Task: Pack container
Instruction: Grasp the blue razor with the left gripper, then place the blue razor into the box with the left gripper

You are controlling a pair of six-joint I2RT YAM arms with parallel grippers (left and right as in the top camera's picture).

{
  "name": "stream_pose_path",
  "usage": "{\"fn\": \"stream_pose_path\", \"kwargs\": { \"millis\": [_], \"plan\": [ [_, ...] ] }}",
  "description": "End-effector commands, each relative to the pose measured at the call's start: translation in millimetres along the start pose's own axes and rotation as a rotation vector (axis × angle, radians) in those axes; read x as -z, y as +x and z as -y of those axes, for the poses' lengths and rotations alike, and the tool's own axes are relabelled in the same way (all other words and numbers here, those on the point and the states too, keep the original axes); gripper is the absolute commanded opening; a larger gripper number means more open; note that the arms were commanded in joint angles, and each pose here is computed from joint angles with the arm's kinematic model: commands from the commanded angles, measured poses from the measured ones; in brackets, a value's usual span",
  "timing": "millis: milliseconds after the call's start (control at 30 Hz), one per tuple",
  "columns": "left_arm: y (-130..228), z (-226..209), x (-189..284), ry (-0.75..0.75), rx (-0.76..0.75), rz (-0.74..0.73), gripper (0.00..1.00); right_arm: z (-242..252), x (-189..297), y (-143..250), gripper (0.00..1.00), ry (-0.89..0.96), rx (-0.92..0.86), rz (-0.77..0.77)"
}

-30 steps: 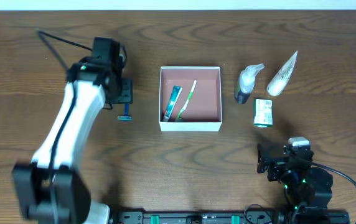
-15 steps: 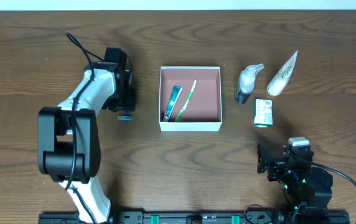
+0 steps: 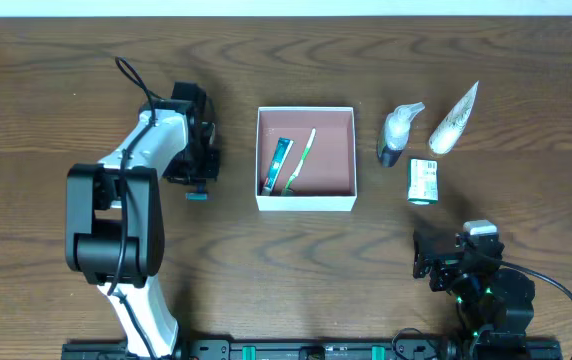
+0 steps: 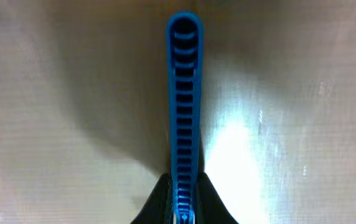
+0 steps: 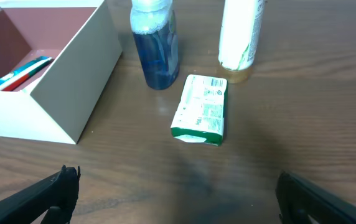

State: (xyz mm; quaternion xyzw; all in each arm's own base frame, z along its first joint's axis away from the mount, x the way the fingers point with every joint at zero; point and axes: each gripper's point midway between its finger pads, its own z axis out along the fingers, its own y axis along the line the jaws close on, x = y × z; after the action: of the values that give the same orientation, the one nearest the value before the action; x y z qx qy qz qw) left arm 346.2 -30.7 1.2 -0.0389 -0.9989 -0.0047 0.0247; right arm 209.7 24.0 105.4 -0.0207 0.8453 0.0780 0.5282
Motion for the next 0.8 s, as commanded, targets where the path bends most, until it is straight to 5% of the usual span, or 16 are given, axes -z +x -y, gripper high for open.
{"fn": "stream_pose_path", "kwargs": {
  "millis": [0,367,767],
  "plan": [
    [-12,-1,51,-0.001,0.01,0.106,0.06,-2,0,0,0.99,-0.01,0.022,0.002],
    [13,107,191,0.235,-0.176,0.462,0.06,-2,0,0,0.99,-0.011,0.022,0.002],
    [-13,157,116,0.271,-0.132,0.373,0.07,-2,0,0,0.99,-0.011,0.022,0.002]
  ]
}}
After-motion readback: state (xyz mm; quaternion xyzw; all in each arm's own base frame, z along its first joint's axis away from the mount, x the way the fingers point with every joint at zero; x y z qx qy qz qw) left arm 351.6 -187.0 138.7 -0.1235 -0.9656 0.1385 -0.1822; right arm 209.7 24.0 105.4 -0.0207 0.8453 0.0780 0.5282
